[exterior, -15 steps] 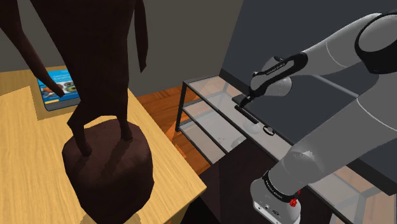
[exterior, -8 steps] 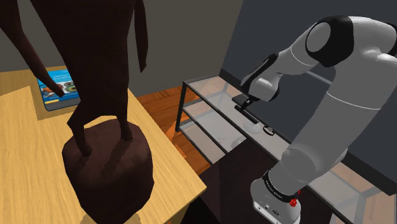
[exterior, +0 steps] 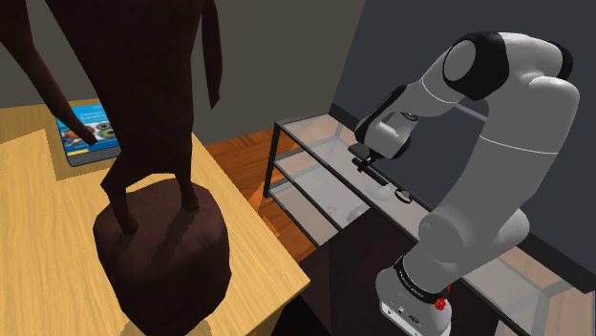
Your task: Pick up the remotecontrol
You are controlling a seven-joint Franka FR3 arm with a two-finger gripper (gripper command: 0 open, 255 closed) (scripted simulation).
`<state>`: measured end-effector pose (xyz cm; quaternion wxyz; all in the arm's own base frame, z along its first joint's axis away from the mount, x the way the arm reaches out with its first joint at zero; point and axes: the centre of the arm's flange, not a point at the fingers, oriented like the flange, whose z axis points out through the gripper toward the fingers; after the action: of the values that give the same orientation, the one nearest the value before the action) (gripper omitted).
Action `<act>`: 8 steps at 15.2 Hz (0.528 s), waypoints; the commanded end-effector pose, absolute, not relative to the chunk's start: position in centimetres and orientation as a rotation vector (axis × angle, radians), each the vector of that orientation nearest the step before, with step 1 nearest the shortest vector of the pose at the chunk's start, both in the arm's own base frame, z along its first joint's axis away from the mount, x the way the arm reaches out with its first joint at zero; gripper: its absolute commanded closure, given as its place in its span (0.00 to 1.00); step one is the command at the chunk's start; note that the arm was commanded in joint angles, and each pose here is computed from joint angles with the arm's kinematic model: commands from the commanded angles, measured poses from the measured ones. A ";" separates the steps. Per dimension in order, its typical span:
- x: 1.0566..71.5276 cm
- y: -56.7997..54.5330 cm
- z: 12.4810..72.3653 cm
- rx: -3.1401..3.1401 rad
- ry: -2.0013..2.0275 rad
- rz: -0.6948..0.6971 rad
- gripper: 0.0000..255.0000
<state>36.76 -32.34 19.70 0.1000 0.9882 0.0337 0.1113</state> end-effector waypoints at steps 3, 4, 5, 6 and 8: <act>36.6 -32.6 19.2 2.922 0.095 0.323 1.00; 36.6 -32.7 19.1 2.922 0.095 0.323 1.00; 36.6 -32.6 19.1 2.922 0.095 0.323 1.00; 36.6 -32.6 19.1 2.922 0.095 0.323 1.00; 36.6 -32.7 19.1 2.922 0.095 0.323 1.00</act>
<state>36.78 -32.61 19.46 0.1004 0.9880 0.0331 0.1129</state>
